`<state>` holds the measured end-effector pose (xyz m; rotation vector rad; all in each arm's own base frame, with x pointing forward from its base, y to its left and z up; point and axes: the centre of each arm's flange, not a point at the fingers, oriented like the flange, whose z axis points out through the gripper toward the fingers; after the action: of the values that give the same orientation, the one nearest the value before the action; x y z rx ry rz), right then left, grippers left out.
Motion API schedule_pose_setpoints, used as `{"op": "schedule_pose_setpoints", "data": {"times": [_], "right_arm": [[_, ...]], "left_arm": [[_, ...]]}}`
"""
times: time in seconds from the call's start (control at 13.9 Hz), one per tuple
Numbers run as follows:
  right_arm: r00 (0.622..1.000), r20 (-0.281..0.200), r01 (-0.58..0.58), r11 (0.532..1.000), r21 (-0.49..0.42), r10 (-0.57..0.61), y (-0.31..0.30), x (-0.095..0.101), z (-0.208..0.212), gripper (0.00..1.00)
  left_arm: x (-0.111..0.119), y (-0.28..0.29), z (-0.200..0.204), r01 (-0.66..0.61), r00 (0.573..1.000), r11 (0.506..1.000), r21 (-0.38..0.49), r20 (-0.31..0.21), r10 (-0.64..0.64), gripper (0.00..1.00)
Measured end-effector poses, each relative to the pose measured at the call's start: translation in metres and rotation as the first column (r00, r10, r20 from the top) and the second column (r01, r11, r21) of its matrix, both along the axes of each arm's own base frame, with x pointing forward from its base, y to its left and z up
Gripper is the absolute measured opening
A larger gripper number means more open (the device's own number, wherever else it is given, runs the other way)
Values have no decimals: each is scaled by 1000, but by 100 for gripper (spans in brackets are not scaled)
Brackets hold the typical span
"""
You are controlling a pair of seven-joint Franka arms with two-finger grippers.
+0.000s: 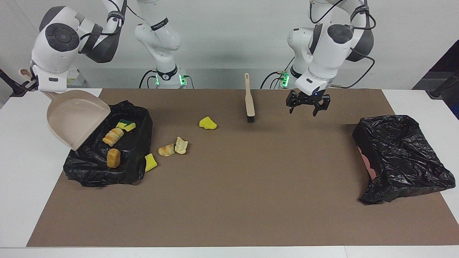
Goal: Sweep and dump trash in bin
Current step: 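Tilt the dustpan with the right gripper to dump debris into the bag, then bring the empty dustpan back to the table center and release it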
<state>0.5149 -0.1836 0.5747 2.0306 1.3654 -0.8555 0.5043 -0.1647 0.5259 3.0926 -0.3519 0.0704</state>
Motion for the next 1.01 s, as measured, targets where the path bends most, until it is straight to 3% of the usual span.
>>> {"op": "schedule_pose_setpoints", "data": {"times": [0.29,0.43,0.65,0.87,1.01], "right_arm": [[998,61,-2,1000,17,1,11,2,26,31],[995,86,40,985,166,-54,25,1,18,31],[974,117,140,920,367,-194,45,-1,3,31],[884,144,334,817,471,-444,78,-5,-7,31],[795,144,451,733,509,-589,109,-6,-15,31]], "left_arm": [[18,45,69,-11,998,1000,-1,65,11,100],[18,66,106,-2,997,1000,-2,74,2,100],[20,95,127,29,999,1000,6,42,-29,100],[33,108,130,46,999,999,8,14,-46,100],[40,109,134,46,999,999,8,0,-46,100]]}}
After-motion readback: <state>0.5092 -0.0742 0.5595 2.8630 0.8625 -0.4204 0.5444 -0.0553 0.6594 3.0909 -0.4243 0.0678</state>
